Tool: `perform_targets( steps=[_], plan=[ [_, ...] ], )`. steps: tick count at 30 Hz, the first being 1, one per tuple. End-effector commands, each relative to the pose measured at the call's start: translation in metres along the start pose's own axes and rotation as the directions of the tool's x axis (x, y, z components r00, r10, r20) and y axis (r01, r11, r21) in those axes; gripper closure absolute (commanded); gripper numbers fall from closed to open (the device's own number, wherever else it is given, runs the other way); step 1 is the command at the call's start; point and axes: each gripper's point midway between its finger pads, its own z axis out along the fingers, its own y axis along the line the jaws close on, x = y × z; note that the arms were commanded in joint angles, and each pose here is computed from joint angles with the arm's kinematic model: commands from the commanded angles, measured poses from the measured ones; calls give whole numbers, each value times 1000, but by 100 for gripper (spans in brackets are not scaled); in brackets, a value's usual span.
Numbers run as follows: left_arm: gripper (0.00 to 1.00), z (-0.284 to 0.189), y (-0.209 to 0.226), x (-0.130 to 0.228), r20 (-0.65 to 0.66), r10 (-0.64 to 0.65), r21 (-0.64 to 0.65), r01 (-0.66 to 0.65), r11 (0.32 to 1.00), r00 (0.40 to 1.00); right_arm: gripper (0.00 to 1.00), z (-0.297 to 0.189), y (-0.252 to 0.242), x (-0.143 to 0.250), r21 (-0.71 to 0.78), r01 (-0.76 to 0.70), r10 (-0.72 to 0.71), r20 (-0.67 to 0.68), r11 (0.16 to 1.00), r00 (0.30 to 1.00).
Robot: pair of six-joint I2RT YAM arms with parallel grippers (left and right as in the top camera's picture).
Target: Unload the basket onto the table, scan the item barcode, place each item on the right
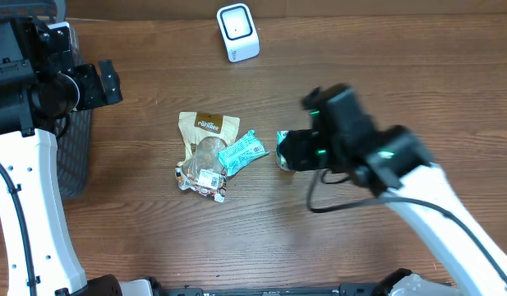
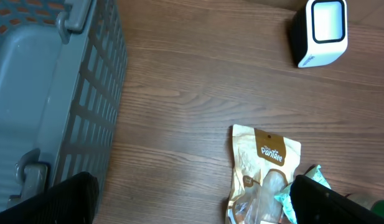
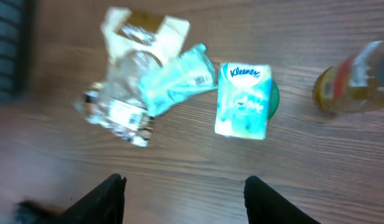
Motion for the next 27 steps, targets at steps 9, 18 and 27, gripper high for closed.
perform_targets(
  steps=[9, 18, 27],
  plan=[
    [0, -2, -1, -4, 11, -3, 0, 3, 1000, 1000, 40, 80, -14, -3, 361, 174, -172, -36, 916, 984],
    [1, -2, -1, -4, 12, -3, 0, 3, 1000, 1000, 46, 109, -19, -4, 421, 224, -218, -62, 879, 974],
    [1, -2, -1, -4, 12, -3, 0, 3, 1000, 1000, 51, 125, -23, 3, 438, 242, -220, -101, 866, 970]
  ],
)
